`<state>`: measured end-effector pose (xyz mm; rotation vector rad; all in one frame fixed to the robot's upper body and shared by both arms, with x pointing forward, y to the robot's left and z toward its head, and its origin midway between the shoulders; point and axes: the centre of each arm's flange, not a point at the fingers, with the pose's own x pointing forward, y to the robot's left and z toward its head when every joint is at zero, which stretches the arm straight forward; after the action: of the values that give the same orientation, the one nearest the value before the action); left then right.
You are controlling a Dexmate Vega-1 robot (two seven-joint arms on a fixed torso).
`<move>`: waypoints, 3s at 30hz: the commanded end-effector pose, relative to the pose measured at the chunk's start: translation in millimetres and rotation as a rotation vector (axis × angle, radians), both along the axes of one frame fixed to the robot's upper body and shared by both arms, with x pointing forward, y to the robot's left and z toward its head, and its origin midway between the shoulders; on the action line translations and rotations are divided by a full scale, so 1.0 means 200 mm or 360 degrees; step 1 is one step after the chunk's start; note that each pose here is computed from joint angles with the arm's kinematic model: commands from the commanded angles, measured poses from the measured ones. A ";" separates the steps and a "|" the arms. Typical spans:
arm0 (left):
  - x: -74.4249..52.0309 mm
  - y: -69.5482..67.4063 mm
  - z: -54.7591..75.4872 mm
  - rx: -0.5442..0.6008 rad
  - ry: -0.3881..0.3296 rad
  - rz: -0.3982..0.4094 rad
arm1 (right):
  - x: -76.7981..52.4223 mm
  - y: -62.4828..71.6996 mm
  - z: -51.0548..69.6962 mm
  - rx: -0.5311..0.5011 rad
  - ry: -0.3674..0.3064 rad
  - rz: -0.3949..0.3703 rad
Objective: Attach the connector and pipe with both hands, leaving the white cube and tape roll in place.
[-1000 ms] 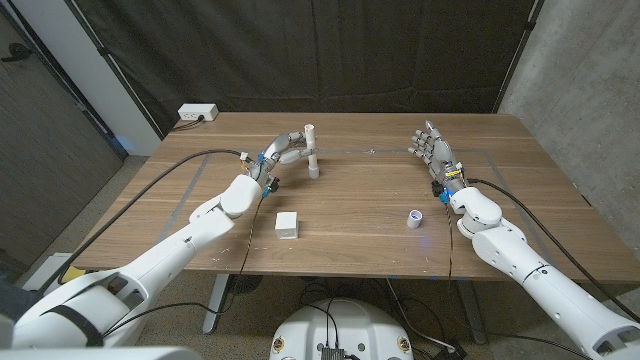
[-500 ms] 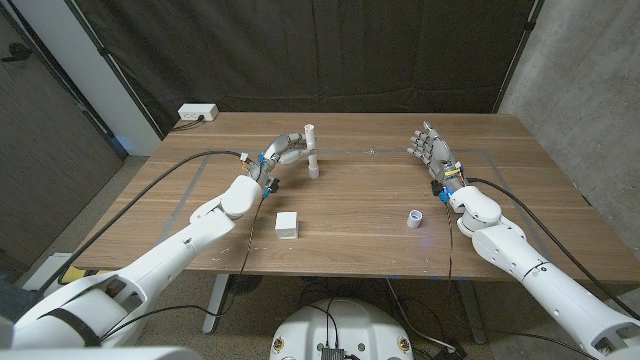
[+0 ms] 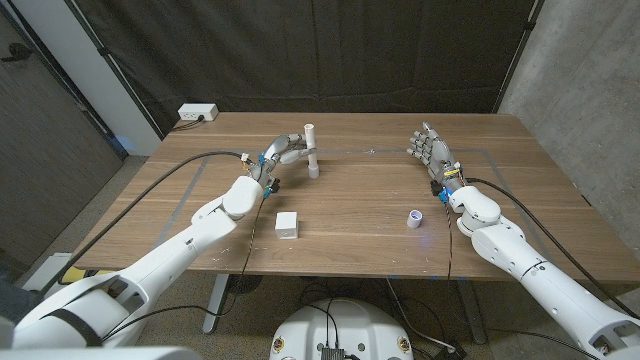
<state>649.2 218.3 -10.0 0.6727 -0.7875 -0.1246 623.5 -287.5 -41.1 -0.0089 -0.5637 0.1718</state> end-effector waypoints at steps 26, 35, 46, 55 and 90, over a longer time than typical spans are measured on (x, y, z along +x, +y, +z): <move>0.04 -0.03 -0.04 -0.0126 0.0110 -0.0024 | -0.01 -0.01 0.00 0.0002 -0.0009 -0.0019; 0.03 -0.03 -0.02 -0.0049 0.0120 -0.0021 | -0.02 -0.01 0.00 0.0011 -0.0014 -0.0016; 0.04 -0.05 -0.02 0.0008 0.0173 0.0009 | -0.03 -0.03 -0.01 0.0017 -0.0011 -0.0025; 0.05 -0.05 -0.04 0.0006 0.0211 0.0027 | -0.02 -0.03 -0.01 0.0014 -0.0006 -0.0023; -0.06 -0.07 0.10 -0.0074 -0.0001 0.0118 | -0.43 -0.11 -0.08 -0.0122 -0.0220 -0.0249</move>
<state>646.1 208.2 -4.7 0.6282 -0.7094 -0.0709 568.9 -305.6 -46.4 -0.1209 -0.6405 0.0697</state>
